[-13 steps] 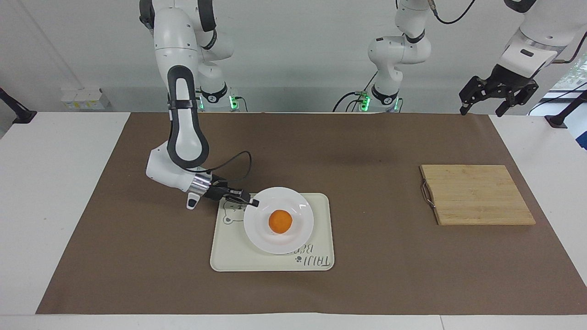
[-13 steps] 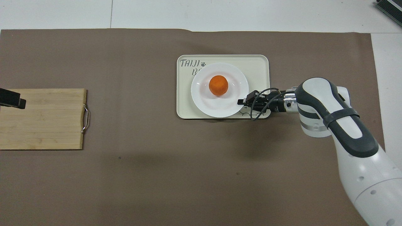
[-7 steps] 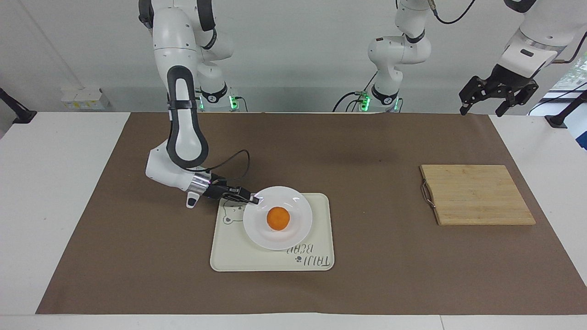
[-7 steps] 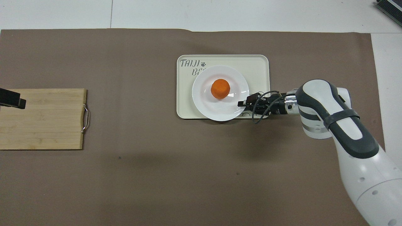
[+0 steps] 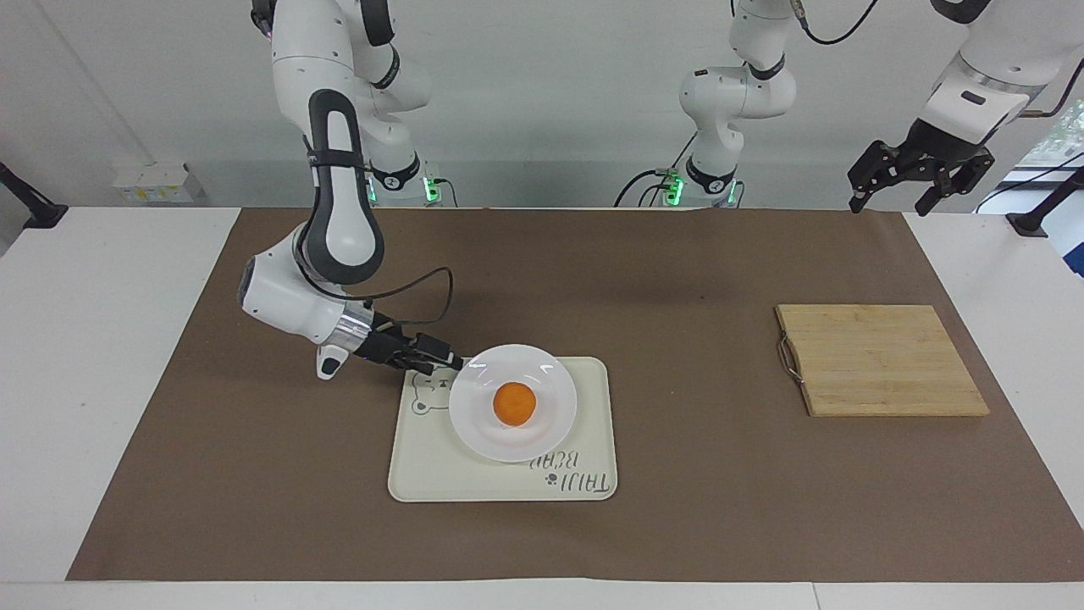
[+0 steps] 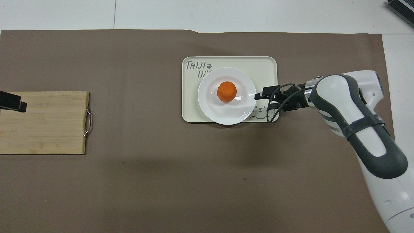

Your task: Place orange and plate with both arms

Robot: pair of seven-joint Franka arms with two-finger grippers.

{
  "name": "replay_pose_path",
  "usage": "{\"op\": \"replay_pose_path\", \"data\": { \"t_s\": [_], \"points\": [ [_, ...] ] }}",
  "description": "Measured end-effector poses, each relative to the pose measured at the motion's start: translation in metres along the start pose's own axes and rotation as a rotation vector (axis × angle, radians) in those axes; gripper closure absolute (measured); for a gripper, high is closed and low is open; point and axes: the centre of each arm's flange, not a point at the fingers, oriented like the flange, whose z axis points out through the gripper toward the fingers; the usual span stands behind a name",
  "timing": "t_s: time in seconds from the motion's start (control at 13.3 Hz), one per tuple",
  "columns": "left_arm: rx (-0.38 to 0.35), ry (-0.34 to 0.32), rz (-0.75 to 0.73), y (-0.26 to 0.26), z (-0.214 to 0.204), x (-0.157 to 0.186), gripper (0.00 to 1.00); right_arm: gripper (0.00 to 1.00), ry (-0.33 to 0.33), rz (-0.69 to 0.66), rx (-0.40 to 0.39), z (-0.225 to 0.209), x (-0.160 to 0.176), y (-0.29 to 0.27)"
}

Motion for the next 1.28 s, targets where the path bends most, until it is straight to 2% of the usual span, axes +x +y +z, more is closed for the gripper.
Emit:
{"op": "replay_pose_path", "data": {
  "t_s": [0.23, 0.45, 0.6, 0.75, 0.98, 1.28],
  "points": [
    [0.0, 0.0, 0.0, 0.0, 0.0, 0.0, 0.0, 0.0, 0.043, -0.102, -0.215, -0.049, -0.002, -0.021],
    [0.0, 0.0, 0.0, 0.0, 0.0, 0.0, 0.0, 0.0, 0.103, -0.141, -0.415, -0.094, -0.014, -0.039],
    [0.0, 0.0, 0.0, 0.0, 0.0, 0.0, 0.0, 0.0, 0.121, -0.187, -0.553, -0.119, -0.027, -0.052],
    [0.0, 0.0, 0.0, 0.0, 0.0, 0.0, 0.0, 0.0, 0.128, -0.205, -0.598, -0.148, -0.042, -0.063],
    [0.0, 0.0, 0.0, 0.0, 0.0, 0.0, 0.0, 0.0, 0.145, -0.175, -0.606, -0.212, -0.068, -0.068],
    [0.0, 0.0, 0.0, 0.0, 0.0, 0.0, 0.0, 0.0, 0.125, -0.132, -0.647, -0.287, -0.095, -0.084]
  ]
}}
